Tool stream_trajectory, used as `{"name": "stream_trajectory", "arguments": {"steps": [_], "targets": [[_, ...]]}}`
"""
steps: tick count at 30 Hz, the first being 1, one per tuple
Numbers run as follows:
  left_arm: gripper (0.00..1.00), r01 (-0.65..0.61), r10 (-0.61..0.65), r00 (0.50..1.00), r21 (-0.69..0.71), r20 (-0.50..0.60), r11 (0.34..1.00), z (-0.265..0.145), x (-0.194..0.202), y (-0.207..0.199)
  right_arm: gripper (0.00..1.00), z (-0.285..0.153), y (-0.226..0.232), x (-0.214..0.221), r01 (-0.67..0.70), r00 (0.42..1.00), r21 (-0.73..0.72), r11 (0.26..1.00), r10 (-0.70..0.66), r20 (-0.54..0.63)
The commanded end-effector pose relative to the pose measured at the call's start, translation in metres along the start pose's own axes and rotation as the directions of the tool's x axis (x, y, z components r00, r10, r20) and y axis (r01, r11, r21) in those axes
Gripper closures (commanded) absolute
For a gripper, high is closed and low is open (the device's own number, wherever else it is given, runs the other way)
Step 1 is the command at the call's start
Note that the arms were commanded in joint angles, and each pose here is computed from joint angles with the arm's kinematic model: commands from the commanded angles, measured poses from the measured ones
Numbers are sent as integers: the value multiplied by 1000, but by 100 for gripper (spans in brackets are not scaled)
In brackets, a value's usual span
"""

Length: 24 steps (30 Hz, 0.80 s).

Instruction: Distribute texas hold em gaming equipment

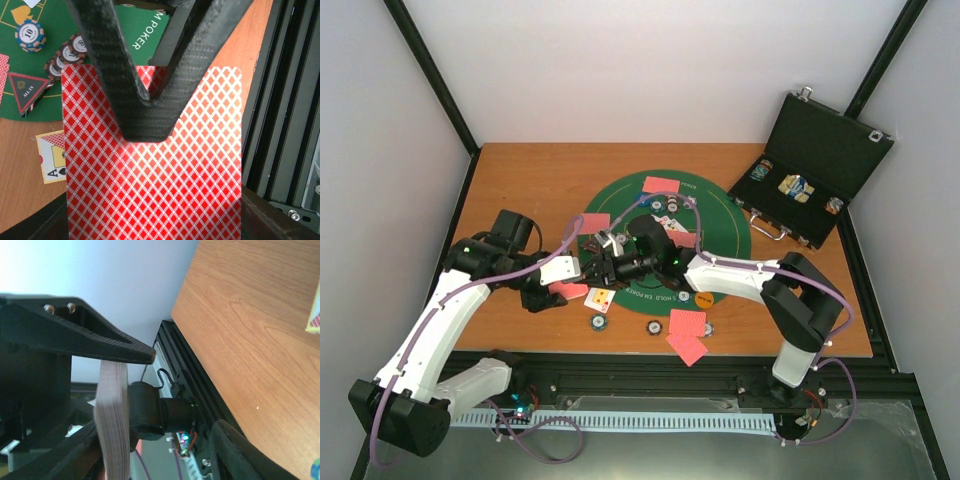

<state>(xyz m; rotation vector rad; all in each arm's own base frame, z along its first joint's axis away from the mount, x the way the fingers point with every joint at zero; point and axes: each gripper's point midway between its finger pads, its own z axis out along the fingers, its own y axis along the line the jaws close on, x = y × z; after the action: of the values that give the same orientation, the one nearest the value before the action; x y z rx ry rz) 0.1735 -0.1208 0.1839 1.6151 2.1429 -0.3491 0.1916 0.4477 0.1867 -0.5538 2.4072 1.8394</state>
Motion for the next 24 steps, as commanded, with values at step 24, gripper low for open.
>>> {"name": "stream_trajectory", "arguments": {"steps": [24], "targets": [[48,-37,38,999,-32,31,999,-13,-9,1,46,11,-20,7,-38,999,64,997,39,-13]]}}
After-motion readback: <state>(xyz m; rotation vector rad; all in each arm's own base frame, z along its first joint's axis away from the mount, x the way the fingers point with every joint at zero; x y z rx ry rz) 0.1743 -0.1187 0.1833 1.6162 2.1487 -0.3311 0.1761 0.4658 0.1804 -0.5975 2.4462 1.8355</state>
